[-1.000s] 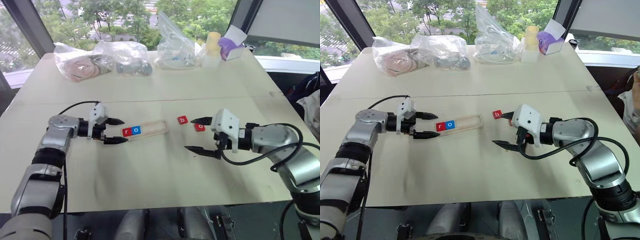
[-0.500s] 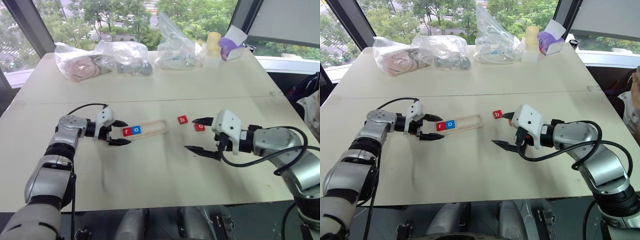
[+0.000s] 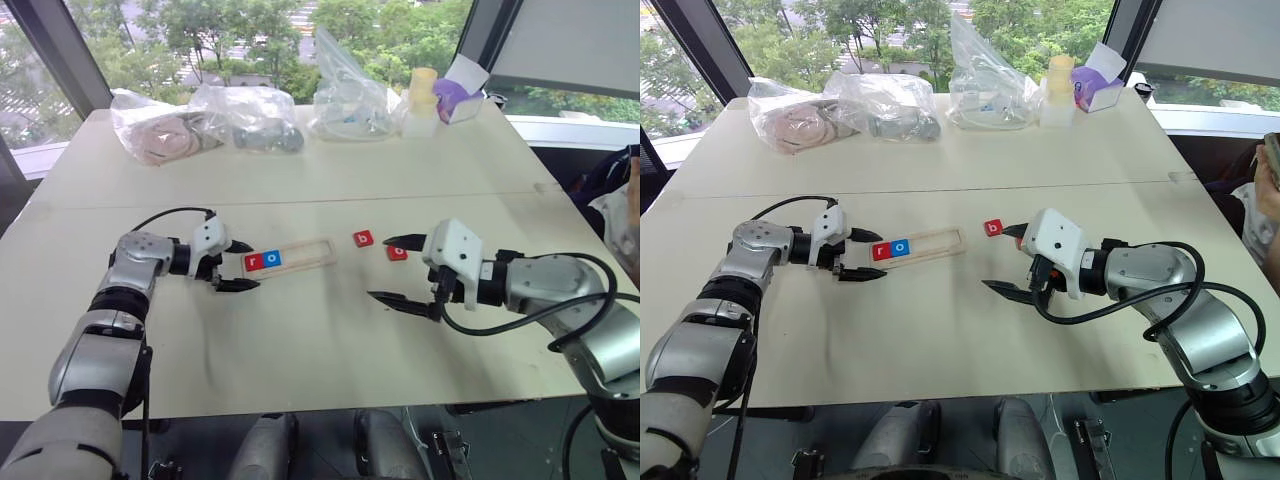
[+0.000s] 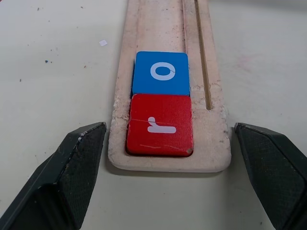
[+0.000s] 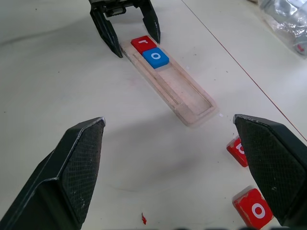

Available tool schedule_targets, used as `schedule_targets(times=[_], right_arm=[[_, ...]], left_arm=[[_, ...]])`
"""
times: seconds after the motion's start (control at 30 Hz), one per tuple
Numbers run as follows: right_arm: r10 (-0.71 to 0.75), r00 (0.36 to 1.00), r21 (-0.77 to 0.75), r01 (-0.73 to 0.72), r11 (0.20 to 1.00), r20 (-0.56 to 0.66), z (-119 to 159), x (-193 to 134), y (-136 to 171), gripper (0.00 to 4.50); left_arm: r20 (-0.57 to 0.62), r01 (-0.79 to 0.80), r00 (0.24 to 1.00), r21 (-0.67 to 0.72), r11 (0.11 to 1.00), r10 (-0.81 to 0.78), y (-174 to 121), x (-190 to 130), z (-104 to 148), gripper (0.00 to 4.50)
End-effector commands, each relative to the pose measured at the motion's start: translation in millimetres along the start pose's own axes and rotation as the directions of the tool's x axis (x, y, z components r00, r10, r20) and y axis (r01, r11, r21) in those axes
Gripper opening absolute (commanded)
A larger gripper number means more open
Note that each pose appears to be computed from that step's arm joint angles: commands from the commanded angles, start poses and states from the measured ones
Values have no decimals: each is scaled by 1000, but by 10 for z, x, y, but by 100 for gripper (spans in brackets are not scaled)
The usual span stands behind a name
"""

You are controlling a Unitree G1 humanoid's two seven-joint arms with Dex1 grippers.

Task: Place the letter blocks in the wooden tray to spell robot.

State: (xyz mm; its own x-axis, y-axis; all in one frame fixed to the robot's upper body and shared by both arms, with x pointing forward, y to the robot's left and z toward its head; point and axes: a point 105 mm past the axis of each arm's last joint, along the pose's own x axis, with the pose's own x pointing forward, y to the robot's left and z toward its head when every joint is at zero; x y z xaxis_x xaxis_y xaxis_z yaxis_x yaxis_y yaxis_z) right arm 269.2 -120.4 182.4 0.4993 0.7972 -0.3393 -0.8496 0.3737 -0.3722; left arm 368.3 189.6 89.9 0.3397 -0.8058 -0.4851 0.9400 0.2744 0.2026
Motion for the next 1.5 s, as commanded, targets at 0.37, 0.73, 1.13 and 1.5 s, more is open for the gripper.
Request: schedule_targets(times=[0.37,0.73,1.13,1.5], right_arm=[[-10,999,-54,12,998,35,155,-41,-21,450],[-13,999,-51,15,999,34,152,-40,-23,450],[-5,999,-47,7,999,39,143,17,4,450],[6,999,-51,-4,999,48,143,46,16,450]], left_arm=[[-99,-20,995,-45,999,15,-52,-86,-271,311],[-35,175,984,41,984,-174,-383,71,-135,311],[-17,219,976,144,965,-218,-934,405,170,311],[-78,219,975,134,967,-210,-1171,432,171,311]])
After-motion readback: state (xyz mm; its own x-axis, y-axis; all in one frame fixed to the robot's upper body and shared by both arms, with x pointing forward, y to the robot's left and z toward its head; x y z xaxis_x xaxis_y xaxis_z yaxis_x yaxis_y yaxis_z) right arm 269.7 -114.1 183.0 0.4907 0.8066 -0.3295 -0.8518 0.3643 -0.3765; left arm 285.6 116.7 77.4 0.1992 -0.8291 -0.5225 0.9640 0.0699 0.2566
